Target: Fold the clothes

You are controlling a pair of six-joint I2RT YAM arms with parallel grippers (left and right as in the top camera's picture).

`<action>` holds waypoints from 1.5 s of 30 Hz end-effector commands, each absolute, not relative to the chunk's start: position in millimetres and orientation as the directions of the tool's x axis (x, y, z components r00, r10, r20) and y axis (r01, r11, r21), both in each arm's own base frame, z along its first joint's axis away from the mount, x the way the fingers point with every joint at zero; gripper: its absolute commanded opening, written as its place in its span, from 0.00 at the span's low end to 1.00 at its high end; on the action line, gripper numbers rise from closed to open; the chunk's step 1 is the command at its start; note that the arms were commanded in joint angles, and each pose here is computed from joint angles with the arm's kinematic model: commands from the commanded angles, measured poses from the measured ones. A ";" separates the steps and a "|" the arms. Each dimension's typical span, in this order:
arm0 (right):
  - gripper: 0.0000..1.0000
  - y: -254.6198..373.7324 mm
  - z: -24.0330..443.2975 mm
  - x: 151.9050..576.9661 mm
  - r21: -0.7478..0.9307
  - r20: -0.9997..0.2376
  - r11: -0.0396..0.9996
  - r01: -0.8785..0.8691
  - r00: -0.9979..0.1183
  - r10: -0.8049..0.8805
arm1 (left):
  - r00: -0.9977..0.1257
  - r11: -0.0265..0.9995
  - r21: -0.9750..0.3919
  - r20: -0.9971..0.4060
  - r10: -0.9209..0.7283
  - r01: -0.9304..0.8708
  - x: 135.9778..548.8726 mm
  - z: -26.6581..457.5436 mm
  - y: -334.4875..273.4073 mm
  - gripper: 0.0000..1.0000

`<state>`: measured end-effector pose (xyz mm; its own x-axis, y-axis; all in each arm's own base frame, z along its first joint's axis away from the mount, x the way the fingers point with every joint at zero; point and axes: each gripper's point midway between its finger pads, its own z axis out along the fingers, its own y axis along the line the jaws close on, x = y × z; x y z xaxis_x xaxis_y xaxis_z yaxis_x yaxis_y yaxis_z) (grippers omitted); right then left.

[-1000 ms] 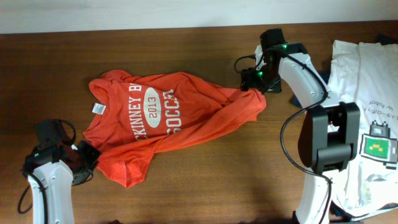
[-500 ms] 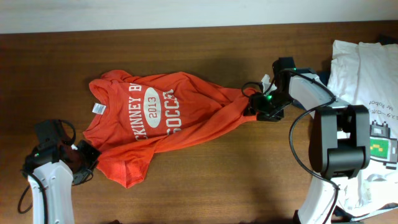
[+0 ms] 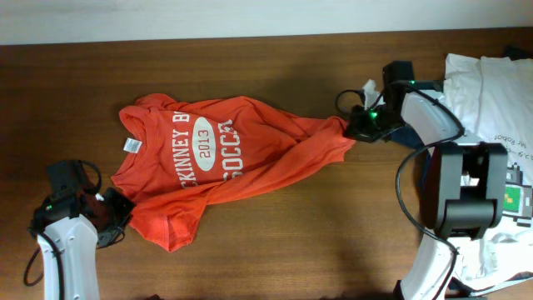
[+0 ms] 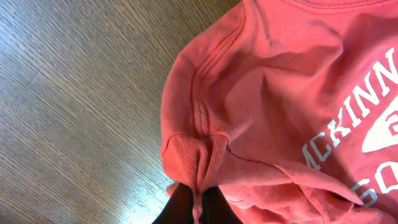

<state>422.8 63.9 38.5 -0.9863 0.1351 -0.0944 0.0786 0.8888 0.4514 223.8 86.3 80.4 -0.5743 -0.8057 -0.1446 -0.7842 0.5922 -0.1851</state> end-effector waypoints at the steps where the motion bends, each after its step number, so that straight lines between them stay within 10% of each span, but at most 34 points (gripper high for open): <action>1: 0.04 81.1 46.9 431.3 0.446 -0.154 0.895 0.003 -0.985 0.080 | -0.579 0.603 -0.182 -0.168 -0.798 -0.777 225.1 84.9 90.7 0.06; 8: 0.04 117.1 86.4 478.5 0.616 -0.372 0.769 -0.173 -0.924 0.090 | -0.579 0.602 -0.182 -0.168 -0.798 -0.777 225.1 84.9 90.7 0.06; 10: 0.38 88.2 70.9 462.7 0.571 -0.262 0.821 -0.029 -0.954 0.149 | -0.580 0.603 -0.188 -0.164 -0.798 -0.776 225.5 84.9 89.5 0.06; 14: 0.67 17.4 73.4 422.5 0.526 -0.073 0.818 0.234 -0.945 0.318 | -0.580 0.603 -0.188 -0.165 -0.798 -0.776 225.6 85.0 89.6 0.07; 25: 0.55 51.4 28.9 397.4 0.473 0.015 0.837 0.276 -0.952 0.306 | -0.580 0.602 -0.187 -0.163 -0.798 -0.776 225.2 84.8 89.4 0.08; 29: 0.55 51.3 28.8 396.5 0.472 0.019 0.836 0.279 -0.952 0.306 | -0.582 0.599 -0.137 -0.147 -0.800 -0.789 213.7 80.6 91.1 0.33; 45: 0.32 66.0 18.2 404.1 0.417 -0.014 0.869 0.264 -0.955 0.297 | -0.583 0.599 -0.138 -0.141 -0.800 -0.789 212.9 79.3 90.1 0.33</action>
